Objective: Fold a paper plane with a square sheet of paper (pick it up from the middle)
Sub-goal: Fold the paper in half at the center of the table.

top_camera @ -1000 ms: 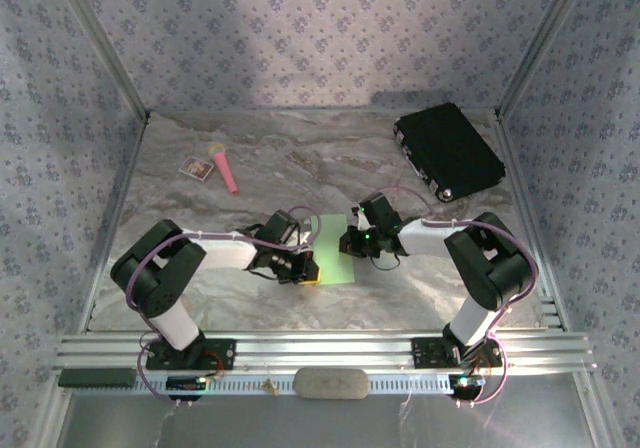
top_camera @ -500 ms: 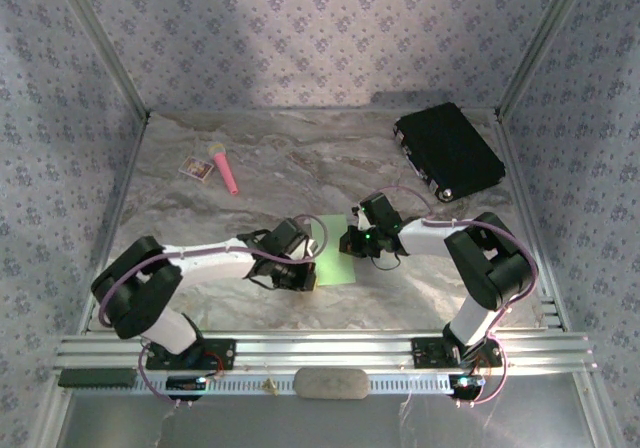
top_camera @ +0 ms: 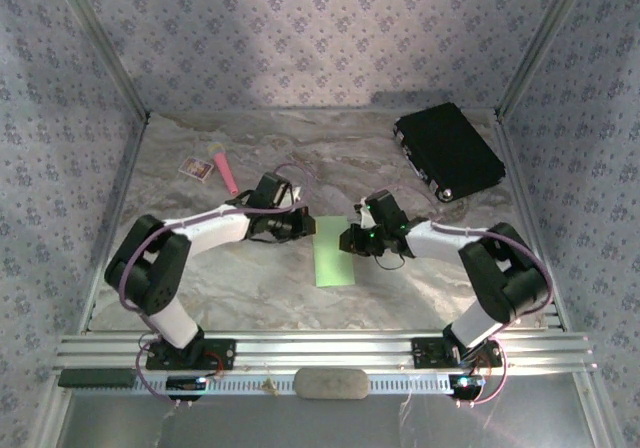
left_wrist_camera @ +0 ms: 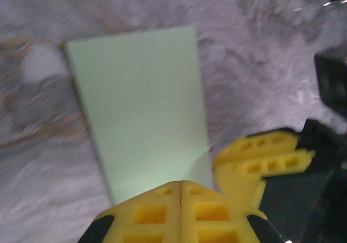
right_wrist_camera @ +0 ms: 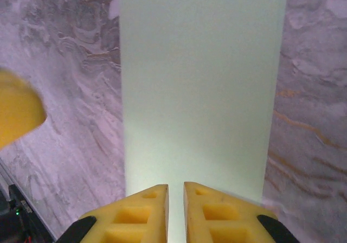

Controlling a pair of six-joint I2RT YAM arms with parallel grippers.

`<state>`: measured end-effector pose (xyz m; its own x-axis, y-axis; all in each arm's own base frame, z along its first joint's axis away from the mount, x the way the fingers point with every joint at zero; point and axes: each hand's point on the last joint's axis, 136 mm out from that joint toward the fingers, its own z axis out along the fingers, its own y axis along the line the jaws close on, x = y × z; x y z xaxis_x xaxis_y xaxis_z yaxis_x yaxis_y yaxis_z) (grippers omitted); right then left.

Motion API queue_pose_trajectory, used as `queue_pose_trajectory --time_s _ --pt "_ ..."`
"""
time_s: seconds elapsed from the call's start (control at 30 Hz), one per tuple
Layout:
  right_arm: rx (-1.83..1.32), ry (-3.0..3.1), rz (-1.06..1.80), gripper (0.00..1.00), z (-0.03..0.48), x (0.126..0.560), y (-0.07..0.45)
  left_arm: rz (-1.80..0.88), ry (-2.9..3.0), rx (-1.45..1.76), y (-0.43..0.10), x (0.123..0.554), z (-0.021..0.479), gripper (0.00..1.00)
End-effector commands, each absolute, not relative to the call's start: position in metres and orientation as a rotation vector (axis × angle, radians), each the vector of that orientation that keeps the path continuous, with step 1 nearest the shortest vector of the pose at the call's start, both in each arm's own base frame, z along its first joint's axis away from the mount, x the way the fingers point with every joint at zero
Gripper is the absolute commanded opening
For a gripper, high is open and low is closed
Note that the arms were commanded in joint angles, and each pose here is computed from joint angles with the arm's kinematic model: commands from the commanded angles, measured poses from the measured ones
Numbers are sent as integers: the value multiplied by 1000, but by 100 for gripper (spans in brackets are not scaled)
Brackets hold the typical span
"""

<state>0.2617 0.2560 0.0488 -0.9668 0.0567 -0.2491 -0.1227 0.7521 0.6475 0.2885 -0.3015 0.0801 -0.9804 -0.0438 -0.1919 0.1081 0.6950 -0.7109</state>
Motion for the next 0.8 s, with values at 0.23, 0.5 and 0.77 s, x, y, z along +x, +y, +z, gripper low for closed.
queue_pose_trajectory --time_s 0.23,0.5,0.77 --pt "155 2851 974 19 27 197 223 -1368 2701 53 -327 310 67 1" --pt "111 2856 966 31 33 189 231 -1357 2736 8 -322 320 48 3" --pt "125 2888 935 34 22 187 236 -1285 2809 -78 -304 313 11 3"
